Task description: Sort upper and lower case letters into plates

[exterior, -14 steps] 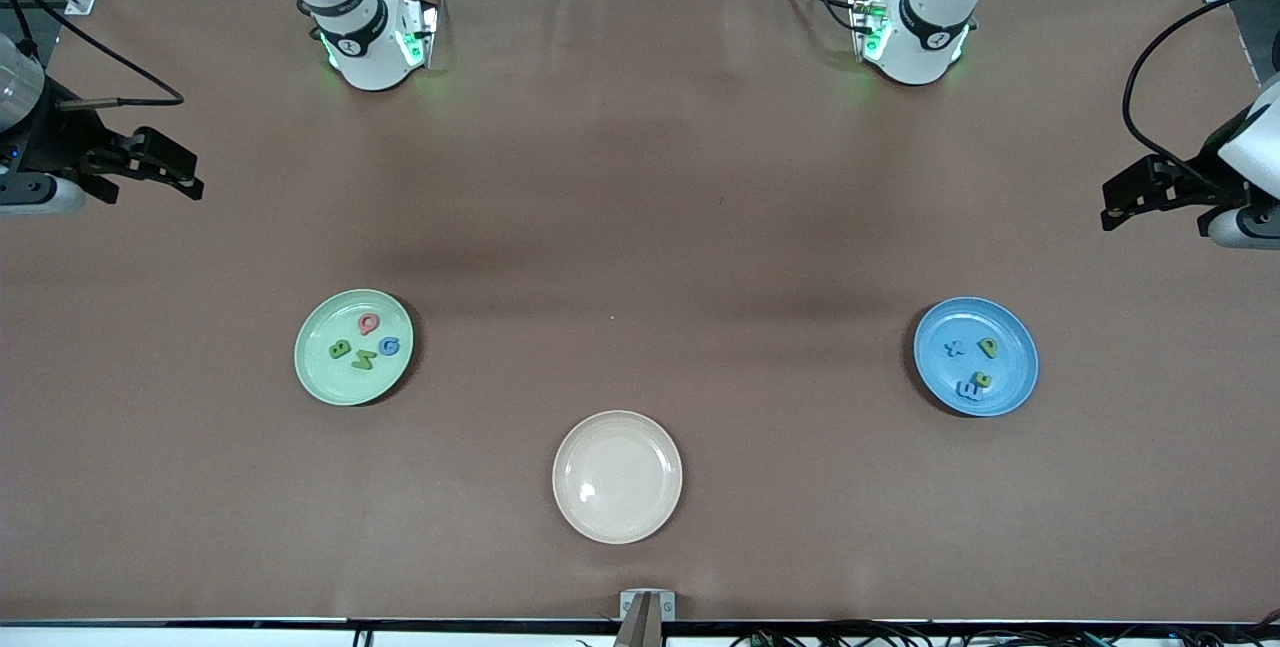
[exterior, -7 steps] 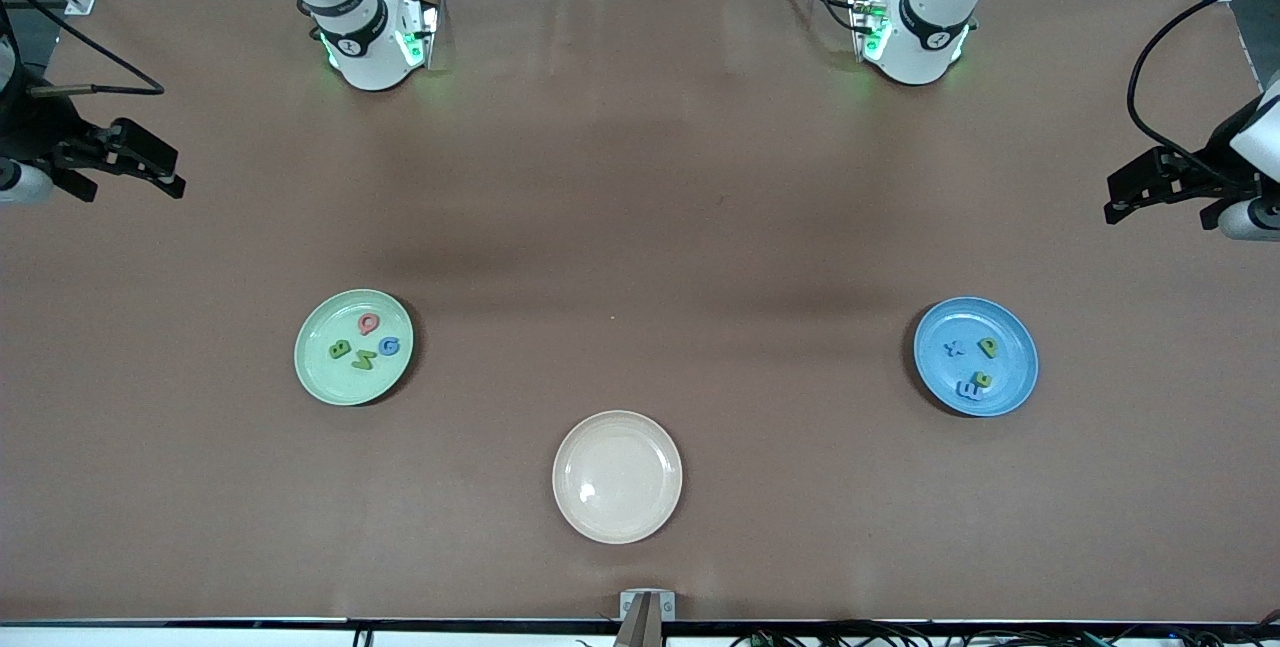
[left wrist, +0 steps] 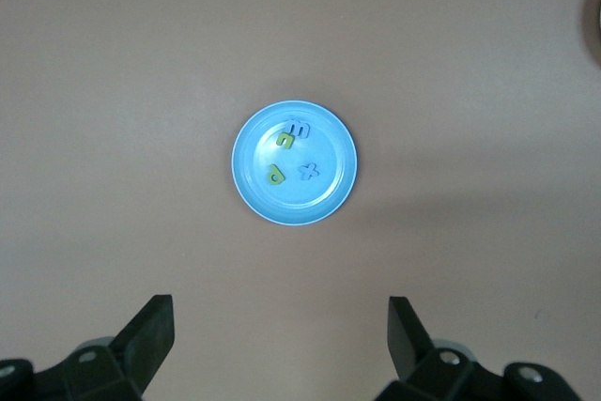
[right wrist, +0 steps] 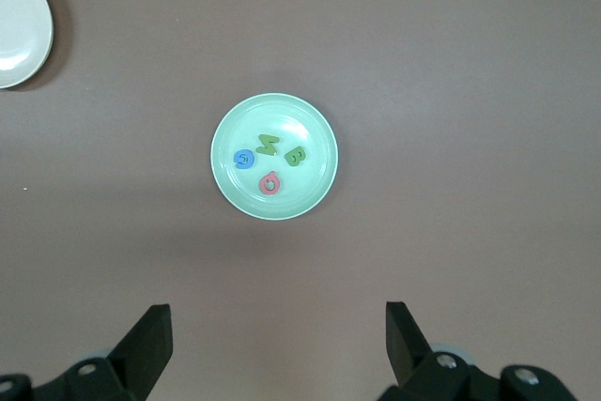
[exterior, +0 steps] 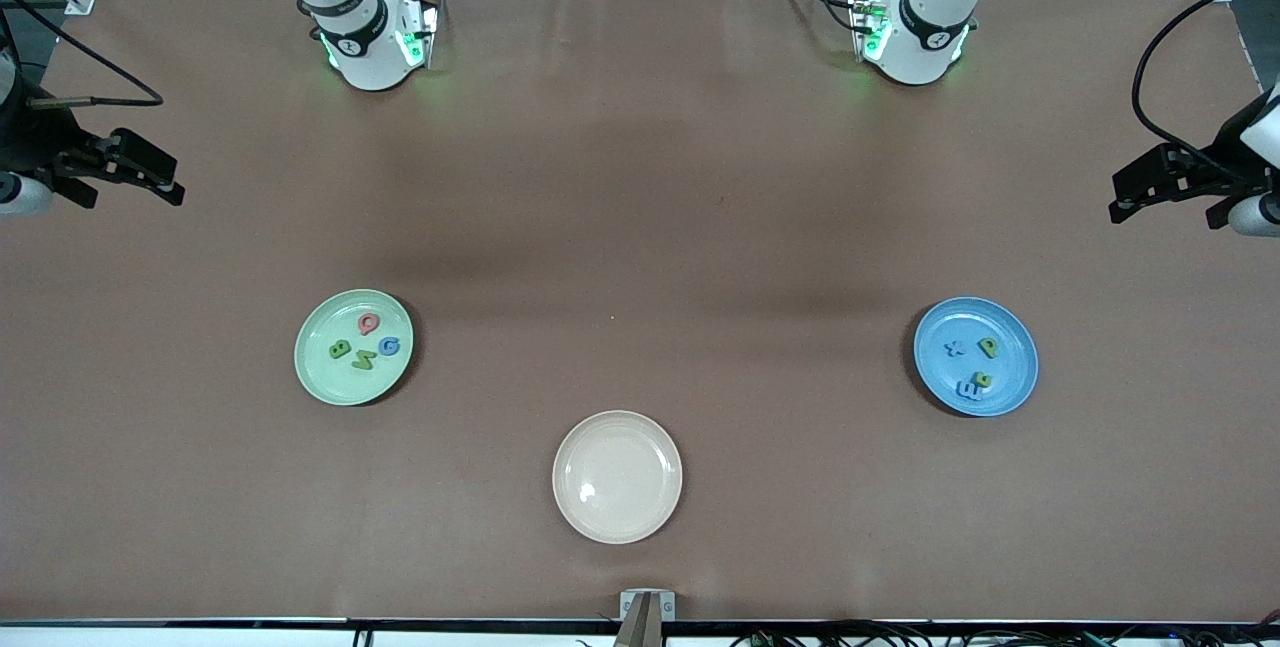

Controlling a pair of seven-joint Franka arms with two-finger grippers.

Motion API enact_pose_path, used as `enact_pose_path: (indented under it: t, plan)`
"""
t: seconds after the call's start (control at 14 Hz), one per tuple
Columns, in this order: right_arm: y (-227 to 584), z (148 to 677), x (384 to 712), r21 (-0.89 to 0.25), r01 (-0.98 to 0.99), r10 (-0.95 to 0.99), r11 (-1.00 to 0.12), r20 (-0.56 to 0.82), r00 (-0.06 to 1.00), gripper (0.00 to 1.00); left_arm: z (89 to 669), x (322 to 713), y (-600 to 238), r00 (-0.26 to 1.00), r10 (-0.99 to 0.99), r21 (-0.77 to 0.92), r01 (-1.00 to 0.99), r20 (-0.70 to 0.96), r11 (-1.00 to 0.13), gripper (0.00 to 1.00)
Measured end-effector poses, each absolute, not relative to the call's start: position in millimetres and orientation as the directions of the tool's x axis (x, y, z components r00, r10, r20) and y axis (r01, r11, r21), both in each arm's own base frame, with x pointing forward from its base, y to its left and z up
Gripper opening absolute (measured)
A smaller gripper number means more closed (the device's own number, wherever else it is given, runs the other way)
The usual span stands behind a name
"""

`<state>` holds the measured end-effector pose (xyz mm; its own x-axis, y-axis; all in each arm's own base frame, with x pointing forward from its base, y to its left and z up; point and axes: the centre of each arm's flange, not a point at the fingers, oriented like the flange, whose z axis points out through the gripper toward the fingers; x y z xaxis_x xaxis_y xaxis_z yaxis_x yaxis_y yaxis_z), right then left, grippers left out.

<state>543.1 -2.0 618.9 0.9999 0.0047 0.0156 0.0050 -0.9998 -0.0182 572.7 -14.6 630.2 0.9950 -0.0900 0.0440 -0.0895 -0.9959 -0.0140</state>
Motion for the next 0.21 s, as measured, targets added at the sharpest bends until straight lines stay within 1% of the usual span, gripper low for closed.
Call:
enact_pose_path:
  t: [0.21]
  plan:
    - [-4.2, 618.2, 543.9, -0.018, 0.001, 0.001, -1.0, 0.016, 1.0, 1.0, 630.2, 572.7, -14.4, 0.995, -0.09, -0.014, -0.089, 0.044, -0.996, 1.0]
